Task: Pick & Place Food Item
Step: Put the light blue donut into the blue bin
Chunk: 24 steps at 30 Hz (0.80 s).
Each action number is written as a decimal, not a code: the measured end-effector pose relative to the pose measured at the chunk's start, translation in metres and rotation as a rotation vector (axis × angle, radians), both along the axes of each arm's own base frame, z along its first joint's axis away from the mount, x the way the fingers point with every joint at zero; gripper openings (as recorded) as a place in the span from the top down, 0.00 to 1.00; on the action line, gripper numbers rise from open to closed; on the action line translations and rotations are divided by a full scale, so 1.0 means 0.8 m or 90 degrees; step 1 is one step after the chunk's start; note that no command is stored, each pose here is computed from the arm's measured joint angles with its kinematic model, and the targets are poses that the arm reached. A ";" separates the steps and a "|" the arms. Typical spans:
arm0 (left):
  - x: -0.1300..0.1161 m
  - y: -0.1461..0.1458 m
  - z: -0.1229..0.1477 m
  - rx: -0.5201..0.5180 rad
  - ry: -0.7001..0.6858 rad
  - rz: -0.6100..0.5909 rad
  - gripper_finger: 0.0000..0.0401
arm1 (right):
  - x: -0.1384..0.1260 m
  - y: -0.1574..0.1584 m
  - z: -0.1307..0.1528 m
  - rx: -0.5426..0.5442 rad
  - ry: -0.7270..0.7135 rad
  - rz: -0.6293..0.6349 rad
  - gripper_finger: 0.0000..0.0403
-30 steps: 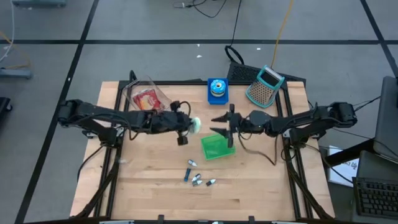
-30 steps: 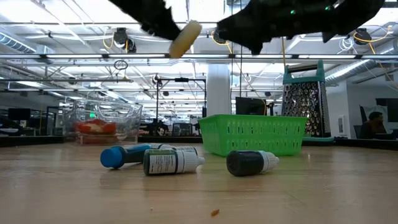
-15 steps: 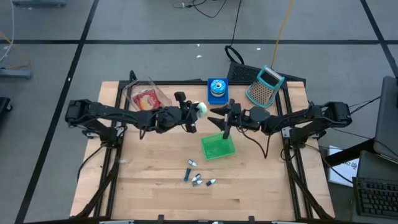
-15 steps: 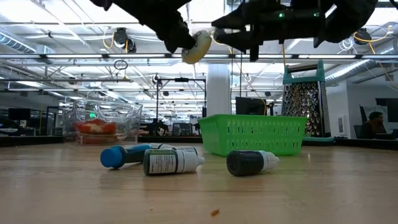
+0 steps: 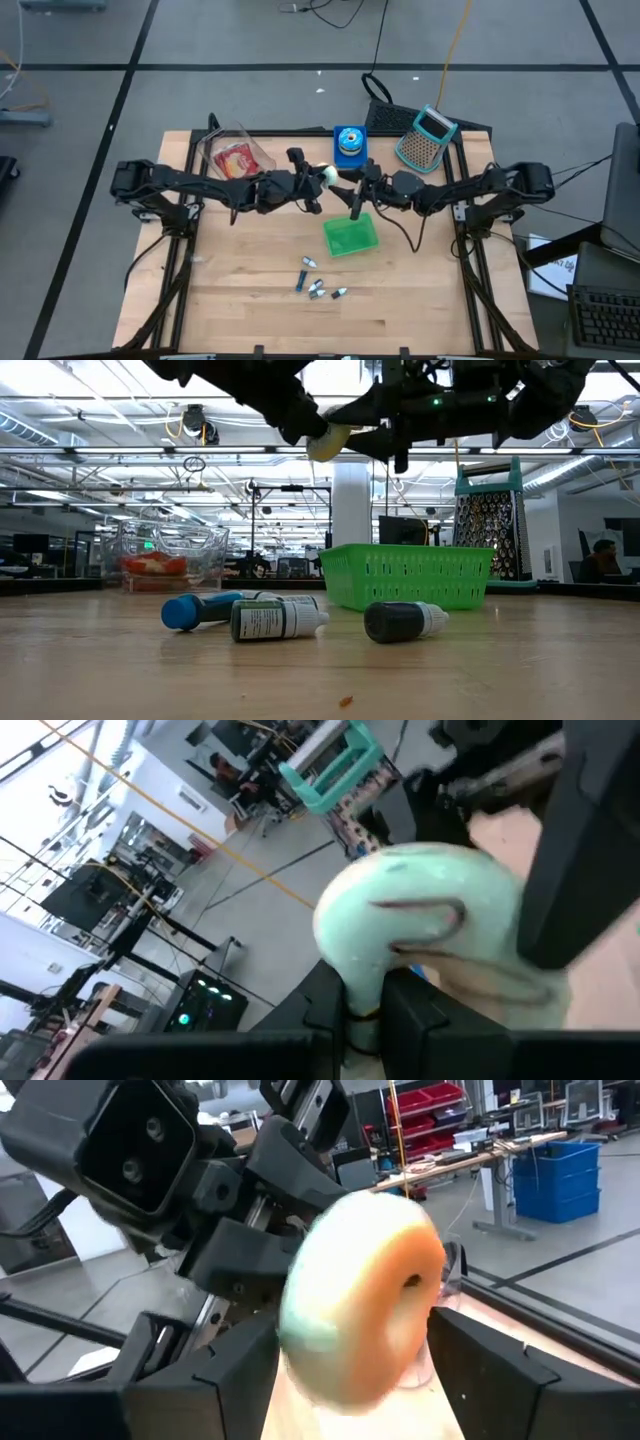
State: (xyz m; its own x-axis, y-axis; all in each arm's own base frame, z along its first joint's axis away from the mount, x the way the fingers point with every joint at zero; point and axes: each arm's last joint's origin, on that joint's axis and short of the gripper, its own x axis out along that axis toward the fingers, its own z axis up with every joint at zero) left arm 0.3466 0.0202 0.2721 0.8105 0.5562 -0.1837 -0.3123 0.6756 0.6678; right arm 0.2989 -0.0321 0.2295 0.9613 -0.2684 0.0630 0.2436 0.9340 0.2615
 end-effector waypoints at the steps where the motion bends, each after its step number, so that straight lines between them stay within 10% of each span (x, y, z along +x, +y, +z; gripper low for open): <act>1: 0.001 0.001 0.000 -0.002 -0.004 0.002 0.90 | 0.002 0.000 0.001 -0.001 -0.002 0.000 0.40; 11: 0.002 0.001 -0.004 0.005 0.005 0.029 0.90 | 0.003 -0.001 0.004 -0.005 -0.006 -0.005 0.44; 24: 0.002 -0.005 -0.006 -0.065 -0.037 0.043 0.87 | 0.003 -0.001 0.003 -0.006 -0.001 -0.017 0.81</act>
State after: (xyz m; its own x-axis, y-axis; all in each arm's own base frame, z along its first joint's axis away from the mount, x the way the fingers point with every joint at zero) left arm 0.3480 0.0160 0.2673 0.7822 0.5913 -0.1963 -0.3957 0.7148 0.5766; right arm 0.3013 -0.0331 0.2319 0.9538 -0.2926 0.0676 0.2673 0.9298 0.2529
